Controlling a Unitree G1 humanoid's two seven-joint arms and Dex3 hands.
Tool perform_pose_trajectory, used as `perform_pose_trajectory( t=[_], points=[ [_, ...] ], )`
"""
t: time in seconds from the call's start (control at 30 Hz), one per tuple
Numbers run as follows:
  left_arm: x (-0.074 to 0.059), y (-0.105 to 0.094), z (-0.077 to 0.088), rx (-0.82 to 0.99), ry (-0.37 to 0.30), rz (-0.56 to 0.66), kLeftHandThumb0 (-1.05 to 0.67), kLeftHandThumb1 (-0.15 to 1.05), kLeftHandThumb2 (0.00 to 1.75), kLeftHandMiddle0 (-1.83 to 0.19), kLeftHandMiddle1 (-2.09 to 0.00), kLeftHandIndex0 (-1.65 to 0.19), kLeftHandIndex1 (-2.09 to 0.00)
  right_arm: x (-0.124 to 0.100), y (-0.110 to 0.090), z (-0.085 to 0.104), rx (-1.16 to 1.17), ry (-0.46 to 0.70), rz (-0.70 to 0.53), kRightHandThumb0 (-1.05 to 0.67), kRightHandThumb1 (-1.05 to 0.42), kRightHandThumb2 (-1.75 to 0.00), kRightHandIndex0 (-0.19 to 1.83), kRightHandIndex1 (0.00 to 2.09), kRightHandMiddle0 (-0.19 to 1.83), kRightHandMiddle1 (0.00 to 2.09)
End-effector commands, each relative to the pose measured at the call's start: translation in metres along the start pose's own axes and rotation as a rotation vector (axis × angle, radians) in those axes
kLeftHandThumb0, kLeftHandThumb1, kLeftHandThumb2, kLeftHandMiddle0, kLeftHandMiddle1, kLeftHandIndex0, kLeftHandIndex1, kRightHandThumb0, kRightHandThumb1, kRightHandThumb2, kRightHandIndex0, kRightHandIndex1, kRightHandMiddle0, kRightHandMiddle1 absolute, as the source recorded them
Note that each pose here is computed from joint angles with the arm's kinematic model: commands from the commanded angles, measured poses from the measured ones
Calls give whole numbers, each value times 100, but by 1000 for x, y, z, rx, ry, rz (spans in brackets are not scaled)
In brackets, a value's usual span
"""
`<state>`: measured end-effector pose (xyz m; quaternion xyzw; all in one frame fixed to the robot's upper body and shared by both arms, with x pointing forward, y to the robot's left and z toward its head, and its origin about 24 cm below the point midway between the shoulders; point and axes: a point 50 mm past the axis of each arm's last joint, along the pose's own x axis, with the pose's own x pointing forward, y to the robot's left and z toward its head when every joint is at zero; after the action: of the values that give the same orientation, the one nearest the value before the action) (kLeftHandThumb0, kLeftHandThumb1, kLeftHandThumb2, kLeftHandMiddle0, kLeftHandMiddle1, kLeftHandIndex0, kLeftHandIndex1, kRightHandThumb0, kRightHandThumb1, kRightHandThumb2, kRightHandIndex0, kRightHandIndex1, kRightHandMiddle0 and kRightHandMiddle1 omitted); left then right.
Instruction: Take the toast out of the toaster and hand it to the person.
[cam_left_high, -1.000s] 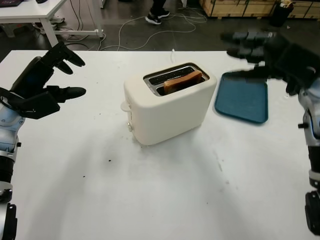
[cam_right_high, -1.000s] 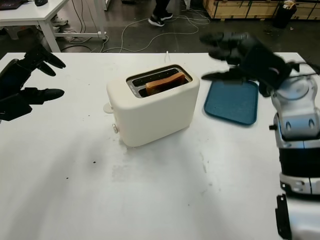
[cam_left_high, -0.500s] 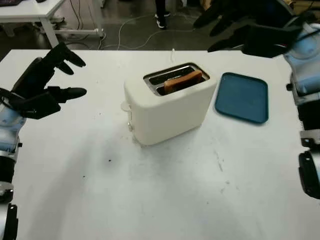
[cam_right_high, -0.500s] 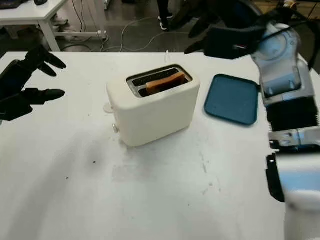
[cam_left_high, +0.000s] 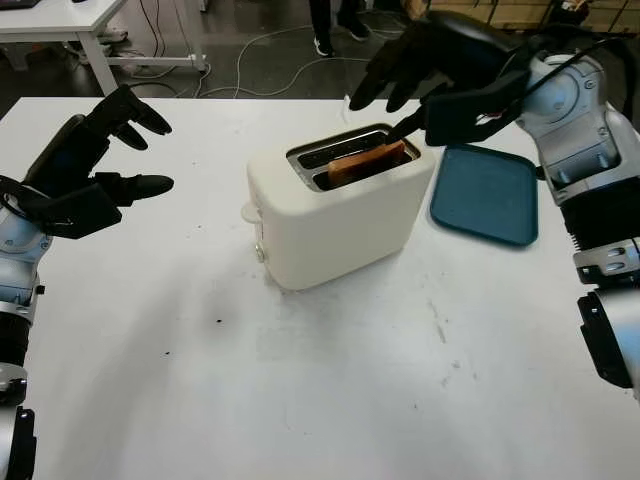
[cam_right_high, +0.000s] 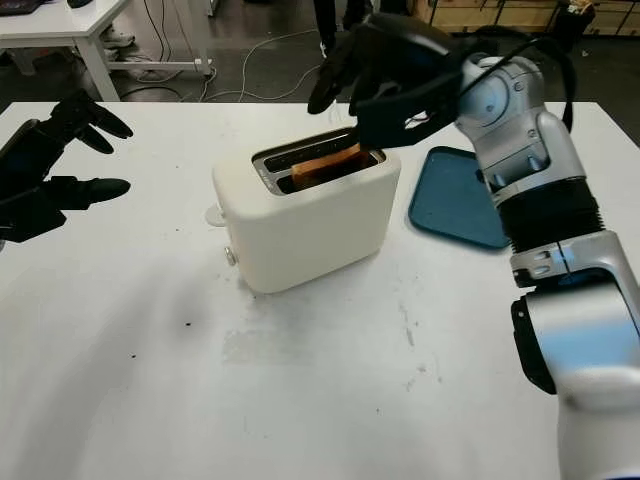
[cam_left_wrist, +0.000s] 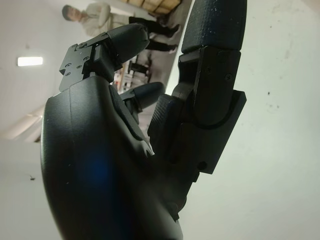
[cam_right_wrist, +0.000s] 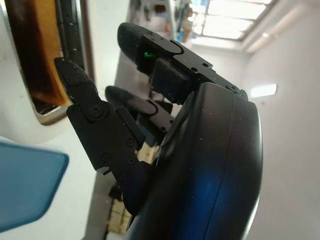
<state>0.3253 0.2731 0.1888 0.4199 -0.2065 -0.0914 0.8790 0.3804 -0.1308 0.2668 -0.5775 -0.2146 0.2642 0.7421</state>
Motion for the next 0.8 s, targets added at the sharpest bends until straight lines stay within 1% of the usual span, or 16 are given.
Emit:
perform_pose_trajectory(
  t=[0.0, 0.03, 0.1, 0.13, 0.2, 0.27, 0.37, 0.47, 0.57, 0.67, 0.7, 0.77],
  points=[
    [0, 1, 0, 9, 0, 8, -105, 92, 29, 0, -164, 0, -148, 5, -3, 6, -33, -21, 8, -43, -60, 0, 103, 30, 104, 7],
    [0, 1, 0, 6, 2, 6, -105, 92, 29, 0, -164, 0, -148, 6, -2, 6, -39, -17, 13, -44, -60, 0, 100, 35, 104, 7],
    [-1, 1, -1, -5, 7, 6, -105, 92, 28, 0, -165, 0, -147, 7, 0, 6, -50, -26, 14, -44, -61, 0, 89, 62, 106, 7],
    [-1, 1, -1, -6, 7, 7, -105, 92, 28, 0, -165, 0, -147, 7, 0, 5, -53, -33, 12, -43, -60, 0, 87, 72, 109, 9],
    [-1, 1, -1, -5, 4, 9, -105, 92, 28, 0, -165, 0, -147, 8, 2, 5, -50, -42, 9, -43, -60, 0, 84, 78, 110, 10],
    [-1, 1, -1, 0, 3, 6, -105, 92, 29, 0, -164, 0, -147, 9, 5, 4, -51, -44, 11, -43, -60, 0, 81, 75, 108, 8],
    [-1, 1, 0, 5, -1, 6, -105, 92, 30, 0, -164, 0, -147, 11, 8, 2, -83, -34, 44, -49, -63, -1, 82, 70, 104, 6],
    [-1, 1, 0, -6, -2, 4, -105, 92, 29, 0, -164, 0, -146, 13, 10, 1, -87, -18, 62, -53, -65, -1, 83, 76, 102, 4],
    [-1, 1, -1, -7, 5, 3, -105, 92, 28, 0, -163, 0, -146, 14, 13, 0, -74, -16, 62, -51, -65, 0, 85, 79, 103, 4],
    [-1, 0, -1, -8, 7, 2, -105, 92, 29, 0, -163, 0, -146, 14, 15, 0, -67, -20, 61, -49, -65, 0, 86, 87, 104, 4],
    [-1, 0, -1, -14, 6, 4, -105, 92, 28, 0, -163, 0, -146, 15, 16, 0, -66, -23, 60, -47, -65, 0, 86, 102, 104, 3],
    [-2, 0, -1, -19, 5, 7, -105, 92, 27, 0, -163, 0, -146, 15, 17, 0, -72, -26, 63, -46, -65, 0, 85, 122, 105, 3]
  ],
)
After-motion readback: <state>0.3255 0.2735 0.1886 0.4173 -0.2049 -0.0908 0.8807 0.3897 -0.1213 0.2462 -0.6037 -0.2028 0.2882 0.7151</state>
